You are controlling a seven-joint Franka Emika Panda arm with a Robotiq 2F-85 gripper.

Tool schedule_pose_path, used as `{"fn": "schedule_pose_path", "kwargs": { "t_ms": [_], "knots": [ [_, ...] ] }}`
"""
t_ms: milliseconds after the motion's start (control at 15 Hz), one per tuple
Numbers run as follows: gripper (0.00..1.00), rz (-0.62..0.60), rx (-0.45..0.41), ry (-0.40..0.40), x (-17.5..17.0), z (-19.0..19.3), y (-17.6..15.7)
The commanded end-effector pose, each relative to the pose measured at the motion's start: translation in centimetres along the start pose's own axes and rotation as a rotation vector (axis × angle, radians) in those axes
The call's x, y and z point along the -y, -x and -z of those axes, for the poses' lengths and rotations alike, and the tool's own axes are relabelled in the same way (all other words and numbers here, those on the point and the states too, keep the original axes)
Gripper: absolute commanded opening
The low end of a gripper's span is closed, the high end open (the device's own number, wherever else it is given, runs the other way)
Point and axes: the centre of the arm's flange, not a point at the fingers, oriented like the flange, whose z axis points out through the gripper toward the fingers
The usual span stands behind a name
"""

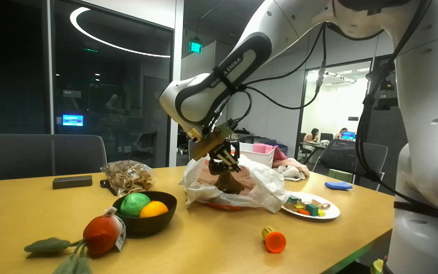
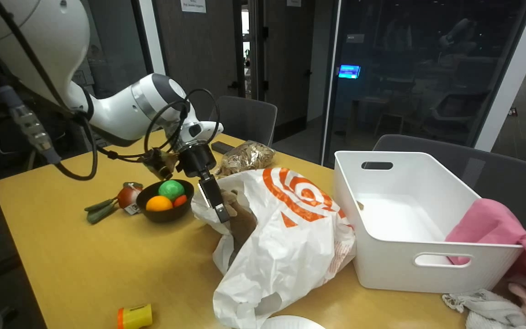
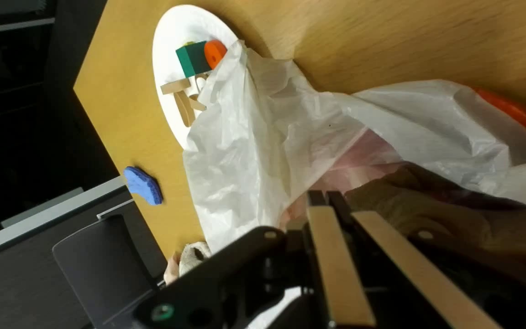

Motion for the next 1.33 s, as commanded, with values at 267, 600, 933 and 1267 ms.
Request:
{"fn": "schedule_pose_path", "kwargs": {
  "t_ms": [267,600,933,1267],
  "knots": [
    [0.03,-0.038,-0.043,0.012,1.2,-2.0,-4.1],
    [0.31,-0.053,-0.024,-0.073,2.5,-4.6,-6.1],
    [0.59,-0.073,-0.027,-0.200,1.8,-4.4,-5.4],
    [0.96,-0.072,-0.021,-0.414,-0.8,-1.1,-3.0]
  ]
}}
